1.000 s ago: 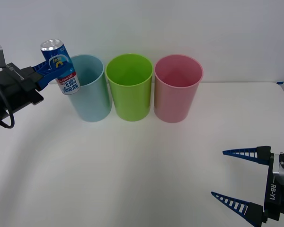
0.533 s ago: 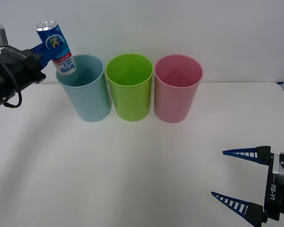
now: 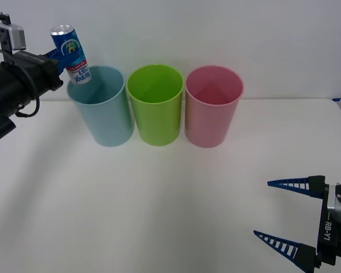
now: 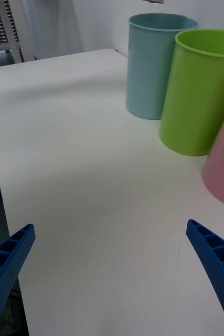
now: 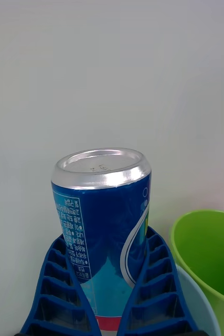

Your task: Put cans in the blue bin and PET bottles in the pink bin and trash in the green bin.

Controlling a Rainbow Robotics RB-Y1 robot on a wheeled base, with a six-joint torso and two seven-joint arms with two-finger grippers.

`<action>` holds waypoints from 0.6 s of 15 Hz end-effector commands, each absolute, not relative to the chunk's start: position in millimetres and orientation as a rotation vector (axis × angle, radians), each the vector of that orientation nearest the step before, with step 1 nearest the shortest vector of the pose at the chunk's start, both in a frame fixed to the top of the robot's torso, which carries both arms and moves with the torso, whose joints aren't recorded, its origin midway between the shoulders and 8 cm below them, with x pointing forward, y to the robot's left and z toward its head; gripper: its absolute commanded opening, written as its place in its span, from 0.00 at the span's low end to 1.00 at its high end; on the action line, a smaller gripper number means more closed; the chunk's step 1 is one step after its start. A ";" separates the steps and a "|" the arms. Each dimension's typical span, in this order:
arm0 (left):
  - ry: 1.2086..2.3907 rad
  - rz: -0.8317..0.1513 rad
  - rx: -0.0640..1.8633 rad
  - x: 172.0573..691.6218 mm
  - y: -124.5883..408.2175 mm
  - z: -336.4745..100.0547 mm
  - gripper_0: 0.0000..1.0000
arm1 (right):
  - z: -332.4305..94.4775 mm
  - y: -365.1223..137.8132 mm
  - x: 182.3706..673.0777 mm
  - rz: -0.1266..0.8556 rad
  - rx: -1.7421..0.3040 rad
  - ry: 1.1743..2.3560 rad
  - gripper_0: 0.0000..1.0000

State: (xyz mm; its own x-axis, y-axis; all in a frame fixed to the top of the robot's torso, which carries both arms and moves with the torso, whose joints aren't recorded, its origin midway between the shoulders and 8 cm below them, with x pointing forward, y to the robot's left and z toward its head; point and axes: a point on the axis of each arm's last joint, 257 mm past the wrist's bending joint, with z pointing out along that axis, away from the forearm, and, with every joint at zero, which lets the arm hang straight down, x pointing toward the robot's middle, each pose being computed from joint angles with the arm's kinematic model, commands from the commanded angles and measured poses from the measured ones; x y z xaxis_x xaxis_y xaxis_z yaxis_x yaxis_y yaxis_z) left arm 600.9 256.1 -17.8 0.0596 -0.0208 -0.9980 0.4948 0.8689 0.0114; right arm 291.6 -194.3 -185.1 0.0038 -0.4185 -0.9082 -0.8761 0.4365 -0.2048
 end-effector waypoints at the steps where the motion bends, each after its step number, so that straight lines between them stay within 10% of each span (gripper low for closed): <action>1: 1.477 -0.407 0.403 605.4 252.3 -20.6 0.00 | -185.1 -194.3 291.6 0.529 -1.158 1.608 1.00; 9: 1.513 -0.414 0.403 614.9 247.3 -32.3 0.00 | -185.1 -194.3 291.6 0.529 -1.158 1.608 1.00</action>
State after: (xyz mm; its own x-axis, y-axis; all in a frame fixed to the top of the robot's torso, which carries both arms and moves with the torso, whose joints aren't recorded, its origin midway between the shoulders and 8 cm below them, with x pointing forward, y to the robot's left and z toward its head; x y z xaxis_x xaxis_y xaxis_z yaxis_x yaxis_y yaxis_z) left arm 614.7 248.6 -31.7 0.0195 -0.0100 -0.9998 0.4972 0.8676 0.0010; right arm 291.6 -194.3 -185.1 0.0038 -0.4184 -0.9082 -0.8761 0.4365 -0.2048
